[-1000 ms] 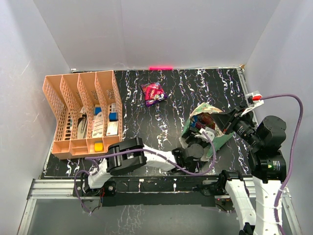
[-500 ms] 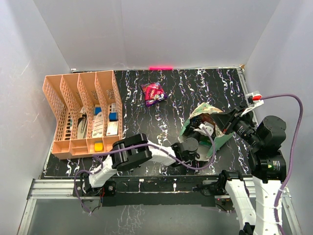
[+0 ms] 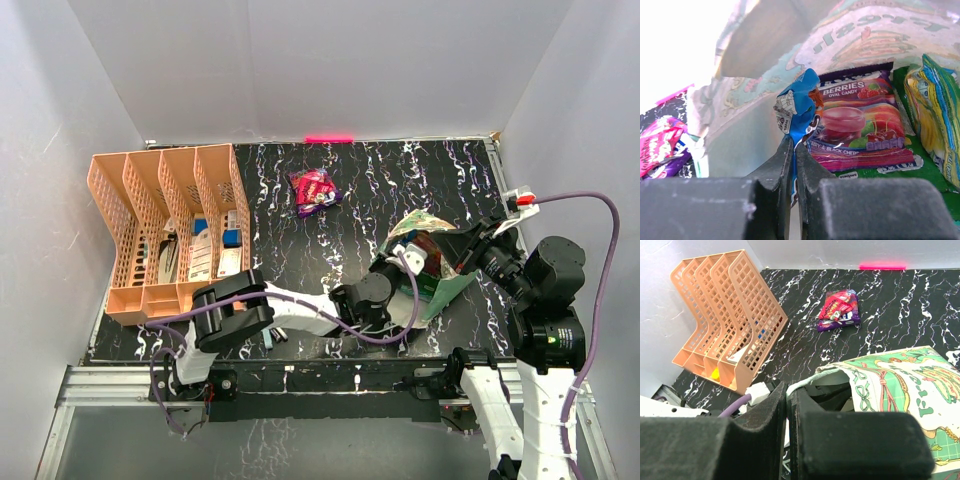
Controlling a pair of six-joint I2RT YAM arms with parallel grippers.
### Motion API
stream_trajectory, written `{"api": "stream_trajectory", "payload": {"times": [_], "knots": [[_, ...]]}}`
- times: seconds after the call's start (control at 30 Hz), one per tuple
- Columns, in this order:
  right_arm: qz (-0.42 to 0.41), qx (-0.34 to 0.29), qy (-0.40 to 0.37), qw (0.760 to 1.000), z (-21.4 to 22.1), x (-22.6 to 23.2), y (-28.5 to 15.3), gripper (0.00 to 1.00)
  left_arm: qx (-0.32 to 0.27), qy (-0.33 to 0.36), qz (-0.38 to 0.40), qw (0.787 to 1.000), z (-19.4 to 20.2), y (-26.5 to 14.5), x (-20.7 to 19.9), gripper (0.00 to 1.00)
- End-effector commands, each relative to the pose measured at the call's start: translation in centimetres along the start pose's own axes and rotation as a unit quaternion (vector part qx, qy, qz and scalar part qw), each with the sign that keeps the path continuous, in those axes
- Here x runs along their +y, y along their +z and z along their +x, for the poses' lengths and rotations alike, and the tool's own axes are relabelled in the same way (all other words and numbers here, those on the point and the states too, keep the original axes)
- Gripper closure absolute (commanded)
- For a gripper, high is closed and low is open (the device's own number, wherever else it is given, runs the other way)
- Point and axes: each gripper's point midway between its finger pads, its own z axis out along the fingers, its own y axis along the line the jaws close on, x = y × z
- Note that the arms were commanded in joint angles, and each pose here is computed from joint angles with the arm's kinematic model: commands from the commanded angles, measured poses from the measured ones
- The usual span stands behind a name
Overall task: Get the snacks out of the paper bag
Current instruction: Take out the snack from the paper bag.
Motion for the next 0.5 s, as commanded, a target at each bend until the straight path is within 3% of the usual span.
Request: {"api": "stream_trajectory", "payload": {"times": [0.0,0.2,0.47], "knots": [[-0.022,-0.048,-0.035,0.998,-3.0,2.2,-1.2,0.93,-0.018,-0.034,0.021,0.999,-2.2,0.0,0.3,0.97],[-0.016,-0.05,-0.042,0.998,-3.1,2.1,-1.3,0.93,-0.008,-0.052,0.141,0.989,-3.9,-4.8,-0.9,1.0],[-0.016,-0.05,-0.046,0.998,-2.8,1.9,-1.2,0.93,0.042,-0.114,0.316,0.941,-7.5,-16.0,2.0,1.0]]}}
